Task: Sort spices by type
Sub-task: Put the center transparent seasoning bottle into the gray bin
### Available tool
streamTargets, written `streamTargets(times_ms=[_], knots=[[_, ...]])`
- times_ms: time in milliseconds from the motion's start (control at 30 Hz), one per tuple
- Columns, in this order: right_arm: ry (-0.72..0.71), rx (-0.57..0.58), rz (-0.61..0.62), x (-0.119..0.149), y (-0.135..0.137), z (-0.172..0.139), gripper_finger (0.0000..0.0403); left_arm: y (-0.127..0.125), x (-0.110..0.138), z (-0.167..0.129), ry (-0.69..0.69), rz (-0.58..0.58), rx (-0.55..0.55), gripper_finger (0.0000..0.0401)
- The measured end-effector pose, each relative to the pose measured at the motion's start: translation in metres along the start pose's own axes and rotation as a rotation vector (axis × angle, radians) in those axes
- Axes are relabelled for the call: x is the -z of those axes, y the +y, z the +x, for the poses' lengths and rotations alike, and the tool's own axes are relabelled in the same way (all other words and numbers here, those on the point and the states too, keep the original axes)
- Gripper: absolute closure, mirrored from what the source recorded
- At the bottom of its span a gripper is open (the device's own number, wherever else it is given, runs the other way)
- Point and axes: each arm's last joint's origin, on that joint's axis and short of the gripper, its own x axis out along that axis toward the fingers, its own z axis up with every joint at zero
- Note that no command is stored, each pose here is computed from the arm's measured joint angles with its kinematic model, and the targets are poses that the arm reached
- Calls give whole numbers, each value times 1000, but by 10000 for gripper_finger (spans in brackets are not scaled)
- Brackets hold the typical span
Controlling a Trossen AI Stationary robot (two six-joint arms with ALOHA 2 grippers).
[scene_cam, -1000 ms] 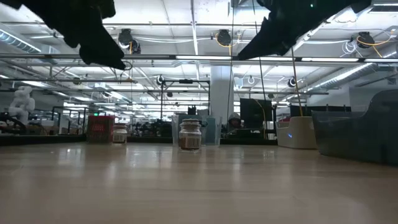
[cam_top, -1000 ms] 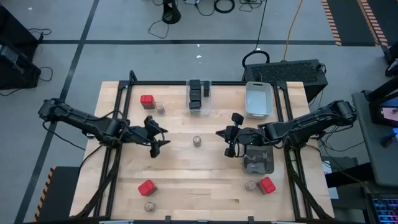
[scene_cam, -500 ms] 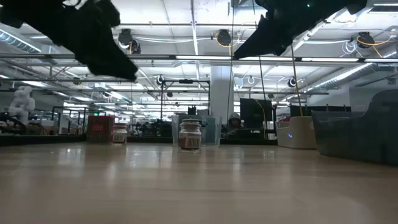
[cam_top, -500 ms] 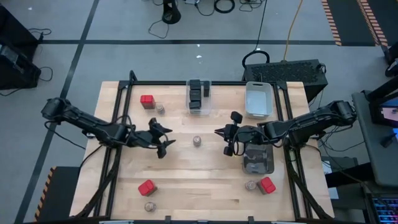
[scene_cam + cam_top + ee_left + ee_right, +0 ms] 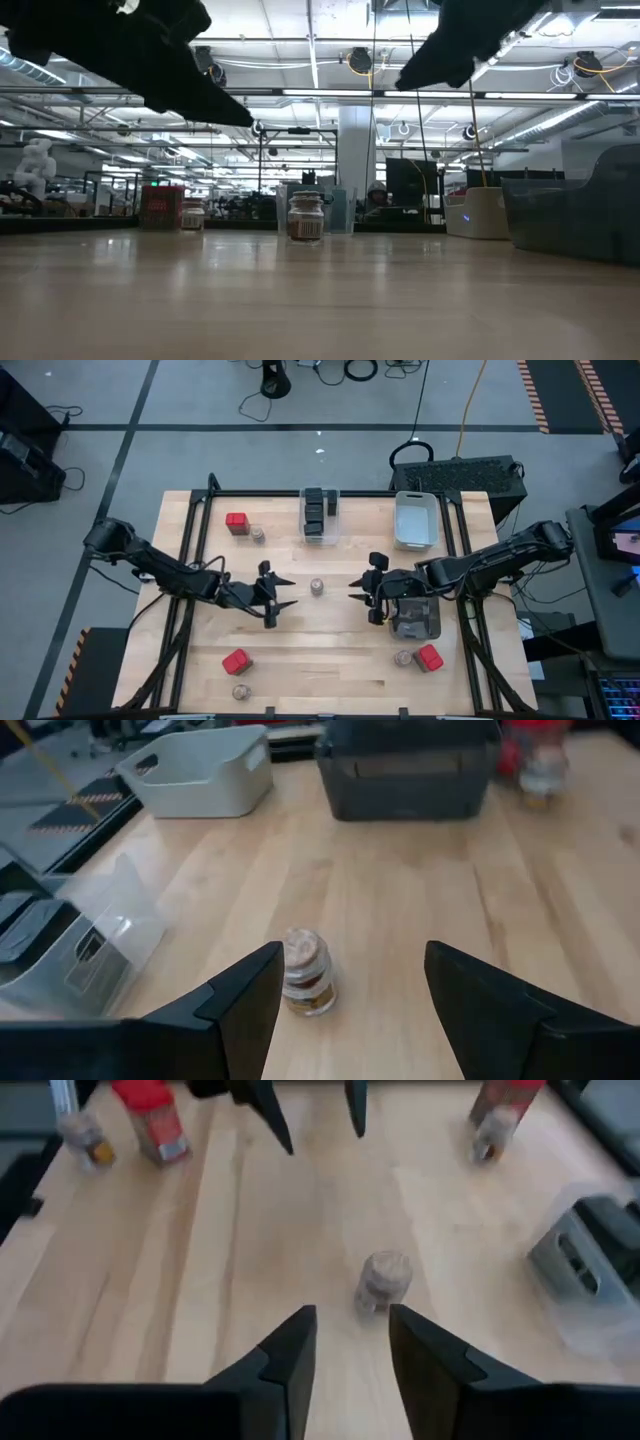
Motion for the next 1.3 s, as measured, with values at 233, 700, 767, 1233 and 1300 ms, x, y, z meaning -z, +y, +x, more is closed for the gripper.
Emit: streamTargets(times_ms=[233, 700, 767, 1233, 1300], knots=[[134, 34, 3, -27, -2, -20, 269, 15, -5, -5, -44, 62, -43, 152], [29, -8, 4, -44, -37, 27, 198, 50, 37, -41, -344, -165, -71, 152], [78, 2, 6, -42, -43, 41, 182, 50, 39, -41, -335, -162, -71, 152], [170, 18, -48, -56, -48, 127, 131, 49, 46, -38, -261, -101, -84, 152], [197, 20, -51, -51, -48, 132, 132, 49, 47, -38, -246, -96, -84, 152]])
